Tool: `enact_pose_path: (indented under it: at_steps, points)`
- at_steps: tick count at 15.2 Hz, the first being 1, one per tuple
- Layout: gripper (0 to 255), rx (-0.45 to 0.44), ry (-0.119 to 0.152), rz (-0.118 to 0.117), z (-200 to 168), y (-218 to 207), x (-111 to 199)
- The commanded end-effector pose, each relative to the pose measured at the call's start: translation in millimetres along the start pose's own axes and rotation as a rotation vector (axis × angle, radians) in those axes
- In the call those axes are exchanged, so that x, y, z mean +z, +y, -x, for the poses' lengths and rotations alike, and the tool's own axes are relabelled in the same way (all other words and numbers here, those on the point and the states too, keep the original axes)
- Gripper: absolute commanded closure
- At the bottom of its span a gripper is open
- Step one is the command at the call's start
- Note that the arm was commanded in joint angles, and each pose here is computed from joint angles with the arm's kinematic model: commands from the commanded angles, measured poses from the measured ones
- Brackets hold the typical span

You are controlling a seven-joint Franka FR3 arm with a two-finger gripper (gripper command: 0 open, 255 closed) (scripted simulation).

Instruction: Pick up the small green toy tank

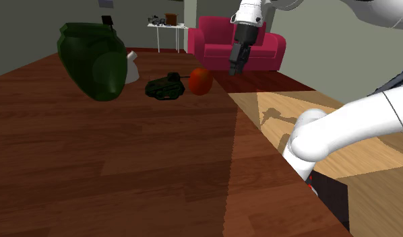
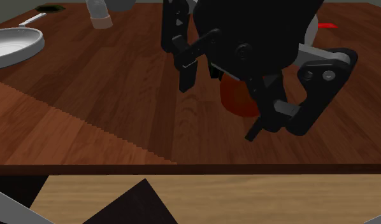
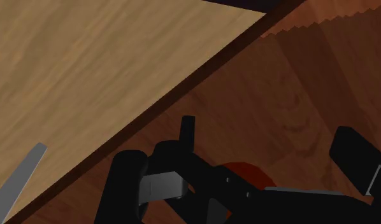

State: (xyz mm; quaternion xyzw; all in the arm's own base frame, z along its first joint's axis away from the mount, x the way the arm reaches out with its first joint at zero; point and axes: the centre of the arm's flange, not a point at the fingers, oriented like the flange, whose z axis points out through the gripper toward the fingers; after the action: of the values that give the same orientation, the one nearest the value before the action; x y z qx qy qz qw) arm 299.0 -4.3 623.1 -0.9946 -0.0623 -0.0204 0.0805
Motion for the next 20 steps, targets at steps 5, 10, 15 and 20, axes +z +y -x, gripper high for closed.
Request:
enact_pose_path:
  at_steps: [5, 10, 15, 20]
  points:
    - [0, 0.069, 0.063, 0.033, -35.2, -32.7, 6.7]
    - [0, 0.155, 0.141, 0.074, -82.8, -69.8, 13.3]
    - [0, 0.241, 0.219, 0.115, -133.8, -102.5, 17.5]
    - [0, 0.314, 0.285, 0.150, -179.1, -126.4, 18.9]
